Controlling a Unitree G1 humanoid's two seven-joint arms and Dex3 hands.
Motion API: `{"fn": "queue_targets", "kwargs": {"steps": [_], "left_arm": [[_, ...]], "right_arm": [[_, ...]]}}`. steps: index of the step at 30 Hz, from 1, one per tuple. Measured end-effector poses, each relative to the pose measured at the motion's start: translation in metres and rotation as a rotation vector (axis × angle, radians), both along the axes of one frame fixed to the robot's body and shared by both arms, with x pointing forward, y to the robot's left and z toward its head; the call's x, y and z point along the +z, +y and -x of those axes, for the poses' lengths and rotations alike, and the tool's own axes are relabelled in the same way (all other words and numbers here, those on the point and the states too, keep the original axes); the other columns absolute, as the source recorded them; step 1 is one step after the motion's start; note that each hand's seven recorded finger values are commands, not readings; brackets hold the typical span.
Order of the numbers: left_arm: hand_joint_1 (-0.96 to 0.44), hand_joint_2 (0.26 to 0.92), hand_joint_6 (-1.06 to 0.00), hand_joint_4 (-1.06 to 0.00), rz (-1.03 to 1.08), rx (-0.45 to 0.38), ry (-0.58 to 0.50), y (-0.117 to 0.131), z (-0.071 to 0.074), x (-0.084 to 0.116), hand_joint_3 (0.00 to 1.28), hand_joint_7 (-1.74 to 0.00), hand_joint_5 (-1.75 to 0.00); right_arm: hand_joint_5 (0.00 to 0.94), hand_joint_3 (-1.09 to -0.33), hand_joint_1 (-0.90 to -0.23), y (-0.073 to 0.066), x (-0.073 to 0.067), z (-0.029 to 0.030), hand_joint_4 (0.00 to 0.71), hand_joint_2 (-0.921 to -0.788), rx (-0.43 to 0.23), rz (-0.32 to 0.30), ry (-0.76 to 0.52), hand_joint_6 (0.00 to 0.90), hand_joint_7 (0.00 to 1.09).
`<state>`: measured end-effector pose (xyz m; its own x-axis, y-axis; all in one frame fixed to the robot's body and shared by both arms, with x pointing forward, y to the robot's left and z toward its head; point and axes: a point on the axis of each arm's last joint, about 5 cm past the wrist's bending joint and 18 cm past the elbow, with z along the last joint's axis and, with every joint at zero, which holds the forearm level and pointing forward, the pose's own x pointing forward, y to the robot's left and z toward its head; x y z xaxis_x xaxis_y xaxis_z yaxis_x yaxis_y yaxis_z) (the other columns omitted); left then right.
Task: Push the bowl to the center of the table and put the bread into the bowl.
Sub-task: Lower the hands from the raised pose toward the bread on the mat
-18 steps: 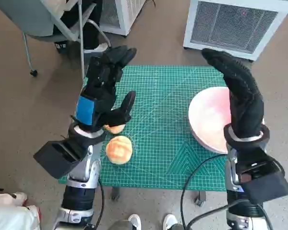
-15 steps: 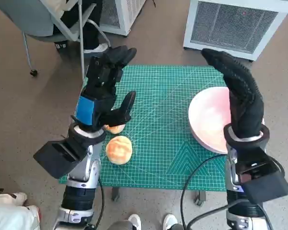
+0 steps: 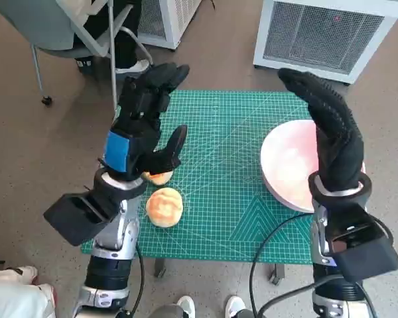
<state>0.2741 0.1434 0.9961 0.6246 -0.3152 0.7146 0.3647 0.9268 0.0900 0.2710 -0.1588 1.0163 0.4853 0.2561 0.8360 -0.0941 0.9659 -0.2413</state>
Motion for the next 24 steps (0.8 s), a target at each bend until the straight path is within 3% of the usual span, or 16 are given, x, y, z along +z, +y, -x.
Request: {"fn": "queue_targets", "kwargs": {"steps": [8,13,17,24], "left_arm": [[-0.27,0.707,0.00,0.00,-0.005,-0.005,-0.002,0.000,-0.001,0.001,0.86,-0.86,-0.57],[-0.26,0.705,0.00,0.00,-0.006,-0.007,-0.002,-0.001,-0.001,0.001,0.86,-0.86,-0.58],[-0.25,0.701,0.00,0.00,-0.007,-0.004,-0.002,0.000,-0.001,0.001,0.87,-0.86,-0.60],[-0.26,0.695,0.00,0.00,-0.011,0.001,0.002,0.002,-0.001,0.000,0.87,-0.83,-0.61]], "right_arm": [[0.005,-0.716,-0.522,-0.002,-0.001,-0.0001,0.366,-0.921,-0.001,-0.012,0.005,-0.001,0.75],[0.006,-0.700,-0.545,-0.017,-0.004,-0.0006,0.370,-0.921,-0.038,-0.027,0.008,0.007,0.75],[0.003,-0.690,-0.557,-0.039,-0.010,-0.0020,0.367,-0.921,-0.129,-0.038,0.017,0.034,0.70],[0.001,-0.705,-0.518,-0.079,-0.029,-0.0039,0.346,-0.921,-0.363,-0.120,0.075,0.048,0.62]]}}
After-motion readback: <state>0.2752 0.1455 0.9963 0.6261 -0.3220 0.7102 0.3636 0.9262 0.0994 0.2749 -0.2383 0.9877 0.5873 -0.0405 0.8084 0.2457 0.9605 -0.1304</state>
